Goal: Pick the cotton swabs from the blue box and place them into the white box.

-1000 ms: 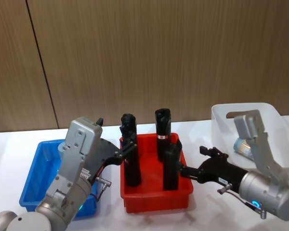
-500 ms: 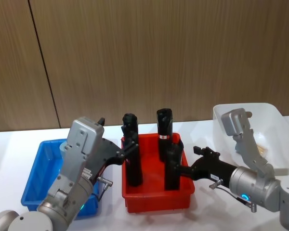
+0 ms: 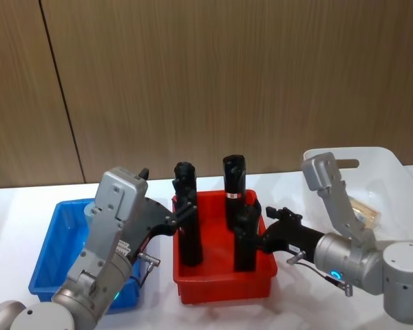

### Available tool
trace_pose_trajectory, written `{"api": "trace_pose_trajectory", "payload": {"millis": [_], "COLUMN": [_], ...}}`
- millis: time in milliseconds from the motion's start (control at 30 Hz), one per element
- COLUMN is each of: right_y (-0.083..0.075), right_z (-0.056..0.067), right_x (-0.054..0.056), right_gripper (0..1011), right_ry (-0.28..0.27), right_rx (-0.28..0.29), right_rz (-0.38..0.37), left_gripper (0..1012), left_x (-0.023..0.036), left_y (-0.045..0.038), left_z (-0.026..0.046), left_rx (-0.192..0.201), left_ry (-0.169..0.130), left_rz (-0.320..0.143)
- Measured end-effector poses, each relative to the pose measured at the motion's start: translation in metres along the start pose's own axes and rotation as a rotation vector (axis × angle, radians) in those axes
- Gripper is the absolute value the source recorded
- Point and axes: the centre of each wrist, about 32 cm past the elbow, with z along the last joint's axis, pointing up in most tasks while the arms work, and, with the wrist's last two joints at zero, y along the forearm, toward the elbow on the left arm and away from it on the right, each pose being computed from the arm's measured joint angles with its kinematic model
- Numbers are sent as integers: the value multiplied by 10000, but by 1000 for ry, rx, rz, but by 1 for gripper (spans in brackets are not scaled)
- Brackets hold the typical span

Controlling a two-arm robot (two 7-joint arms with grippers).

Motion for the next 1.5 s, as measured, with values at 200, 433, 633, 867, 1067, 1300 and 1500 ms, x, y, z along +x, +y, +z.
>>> {"api": "trace_pose_trajectory", "payload": {"millis": [200,433,633,867,1067,1300,1500], "right_y": [70,136,180,194,170,99,9], "right_z": [12,28,41,53,112,210,340], "right_x": [-12,-33,-54,-72,-103,-132,-134], "right_gripper": [1002,896,735,555,534,534,534], "right_ry": [-2,-7,-10,-14,-20,-24,-34], "right_rx": [-1,-2,-4,-2,16,47,94], "right_rz": [-1,2,3,1,3,4,-8], "left_gripper": [1004,1004,1004,1004,1004,1004,1004], "left_x": [0,0,0,0,0,0,0], "left_y": [0,0,0,0,0,0,0], "left_z": [0,0,0,0,0,0,0], "left_rx": [0,0,0,0,0,0,0], "left_ry": [0,0,0,0,0,0,0], "left_rz": [0,0,0,0,0,0,0]}}
